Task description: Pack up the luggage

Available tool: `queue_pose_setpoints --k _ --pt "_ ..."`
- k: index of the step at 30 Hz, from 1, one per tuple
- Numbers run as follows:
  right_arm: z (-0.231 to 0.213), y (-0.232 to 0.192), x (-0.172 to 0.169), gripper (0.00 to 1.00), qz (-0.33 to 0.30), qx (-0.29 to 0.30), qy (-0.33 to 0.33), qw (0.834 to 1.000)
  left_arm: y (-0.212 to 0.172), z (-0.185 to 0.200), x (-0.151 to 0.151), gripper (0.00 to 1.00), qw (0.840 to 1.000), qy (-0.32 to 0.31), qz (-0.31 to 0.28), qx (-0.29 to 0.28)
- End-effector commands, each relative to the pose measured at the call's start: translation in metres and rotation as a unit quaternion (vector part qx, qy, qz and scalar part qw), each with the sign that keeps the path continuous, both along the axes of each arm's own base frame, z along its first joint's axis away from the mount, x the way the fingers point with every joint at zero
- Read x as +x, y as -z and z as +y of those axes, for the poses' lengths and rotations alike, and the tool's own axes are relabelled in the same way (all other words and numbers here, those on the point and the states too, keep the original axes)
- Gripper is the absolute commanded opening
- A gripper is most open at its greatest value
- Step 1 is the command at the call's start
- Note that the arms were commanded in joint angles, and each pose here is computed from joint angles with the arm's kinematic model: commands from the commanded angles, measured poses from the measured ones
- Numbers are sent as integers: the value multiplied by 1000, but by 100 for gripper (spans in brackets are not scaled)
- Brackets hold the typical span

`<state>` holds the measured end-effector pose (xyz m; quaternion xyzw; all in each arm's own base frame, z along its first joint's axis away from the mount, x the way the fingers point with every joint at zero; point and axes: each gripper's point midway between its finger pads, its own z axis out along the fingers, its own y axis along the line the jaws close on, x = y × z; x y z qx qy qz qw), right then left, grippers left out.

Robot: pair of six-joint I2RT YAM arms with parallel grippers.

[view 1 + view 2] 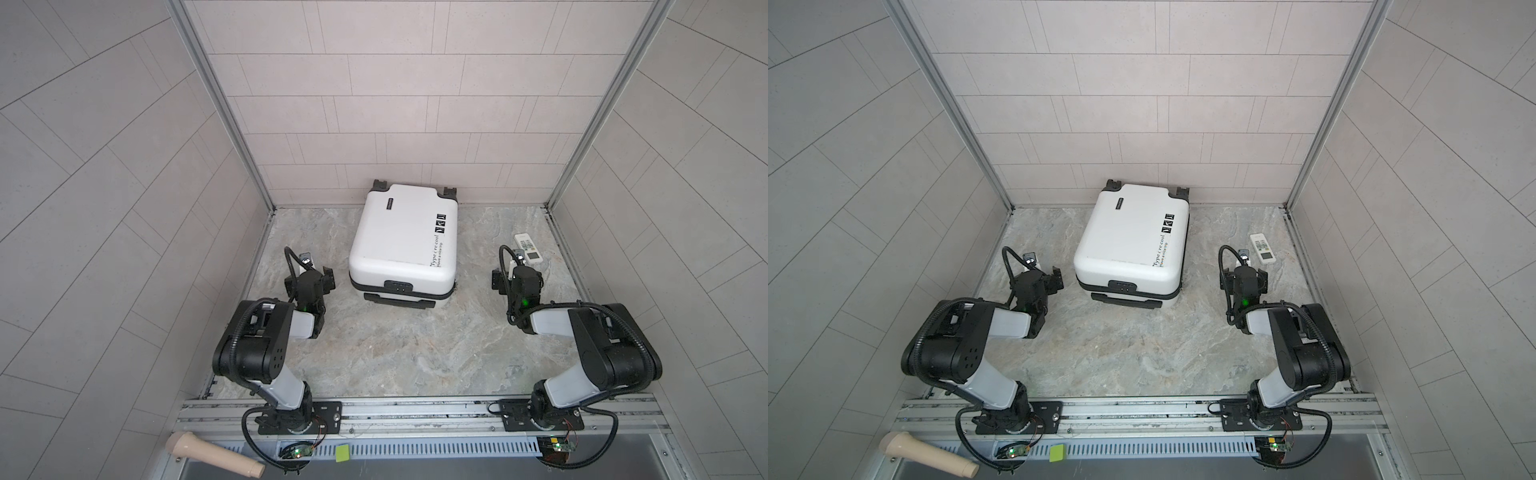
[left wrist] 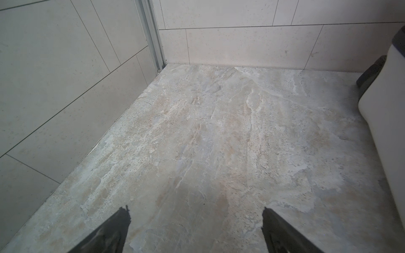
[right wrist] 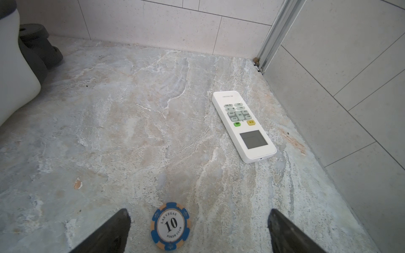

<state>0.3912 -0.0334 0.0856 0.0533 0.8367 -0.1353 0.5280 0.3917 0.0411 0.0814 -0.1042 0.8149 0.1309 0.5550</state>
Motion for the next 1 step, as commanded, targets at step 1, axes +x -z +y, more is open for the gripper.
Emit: queue_pose_setpoints --k 1 --pt "0 -3 -2 99 -3 0 1 1000 -4 1 5 100 1000 -1 -2 2"
